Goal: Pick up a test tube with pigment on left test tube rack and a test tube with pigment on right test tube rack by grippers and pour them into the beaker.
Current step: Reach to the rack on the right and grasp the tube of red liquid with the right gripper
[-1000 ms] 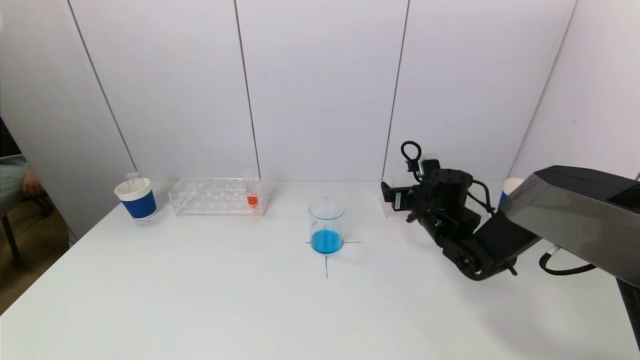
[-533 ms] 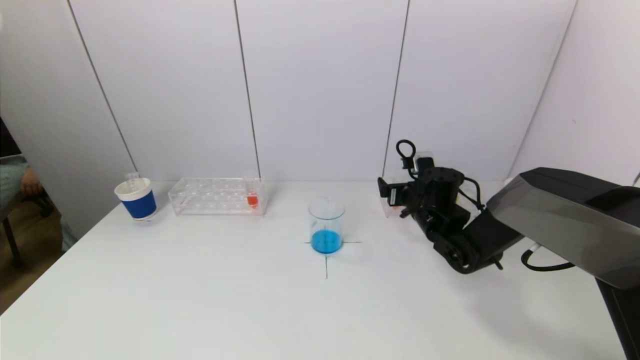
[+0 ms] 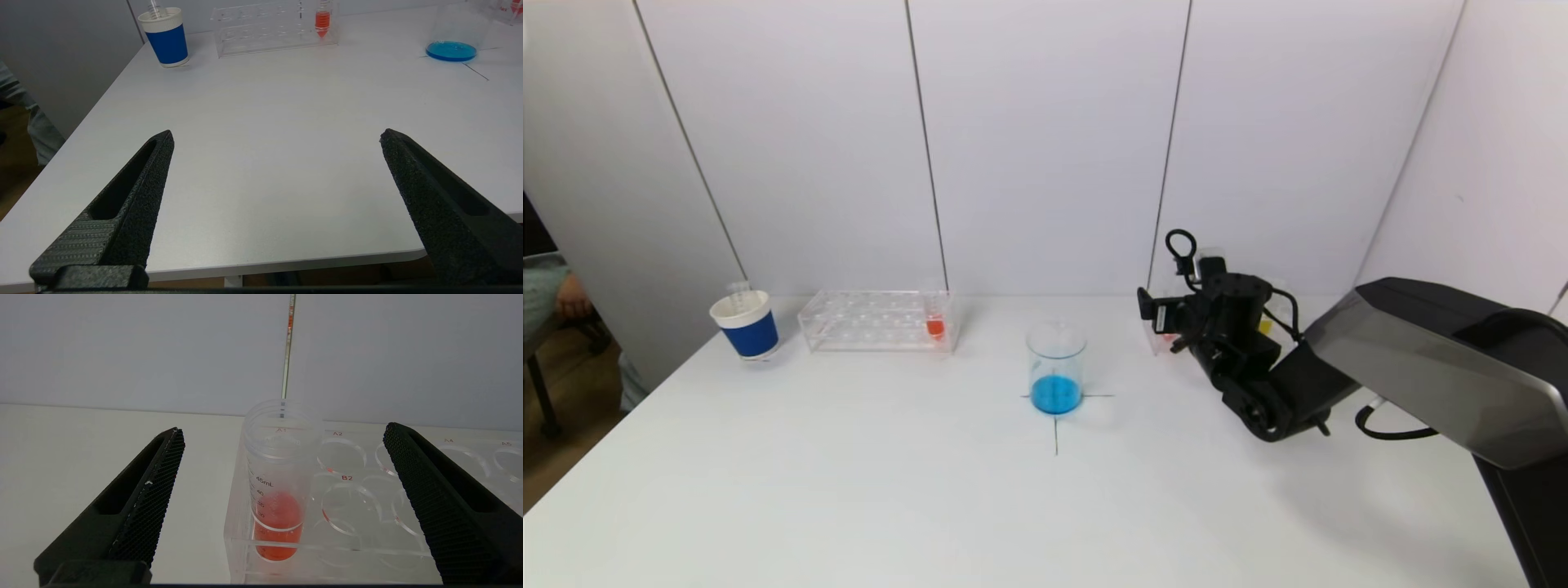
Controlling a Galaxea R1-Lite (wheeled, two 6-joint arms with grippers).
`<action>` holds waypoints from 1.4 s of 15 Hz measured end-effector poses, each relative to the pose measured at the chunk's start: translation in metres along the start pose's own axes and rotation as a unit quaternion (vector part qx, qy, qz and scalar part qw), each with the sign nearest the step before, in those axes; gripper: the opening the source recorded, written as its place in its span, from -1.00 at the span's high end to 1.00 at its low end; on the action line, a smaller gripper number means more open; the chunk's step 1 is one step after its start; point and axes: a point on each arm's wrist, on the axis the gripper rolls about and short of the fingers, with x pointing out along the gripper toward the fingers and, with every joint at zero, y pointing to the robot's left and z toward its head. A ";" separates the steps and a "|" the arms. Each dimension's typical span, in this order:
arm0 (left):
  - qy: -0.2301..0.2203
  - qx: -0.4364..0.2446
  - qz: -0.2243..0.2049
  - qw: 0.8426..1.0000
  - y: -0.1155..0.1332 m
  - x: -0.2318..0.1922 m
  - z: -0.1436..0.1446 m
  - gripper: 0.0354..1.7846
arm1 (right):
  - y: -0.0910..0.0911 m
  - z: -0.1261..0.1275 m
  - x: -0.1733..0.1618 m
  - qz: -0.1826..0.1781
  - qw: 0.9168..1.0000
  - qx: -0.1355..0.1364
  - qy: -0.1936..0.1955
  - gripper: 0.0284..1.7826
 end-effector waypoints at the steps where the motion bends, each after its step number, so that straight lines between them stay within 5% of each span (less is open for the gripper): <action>1: 0.000 0.000 0.000 1.000 0.000 0.000 0.000 -0.98 | 0.000 -0.001 0.001 -0.002 1.000 0.000 0.000 -0.99; 16: 0.000 0.000 0.000 1.000 0.000 0.000 0.000 -0.98 | 0.001 -0.005 0.009 -0.003 1.000 -0.002 -0.004 -0.98; 21: 0.000 0.000 0.000 1.000 0.000 0.000 0.000 -0.98 | 0.002 -0.006 0.011 -0.003 1.000 -0.003 -0.004 -0.54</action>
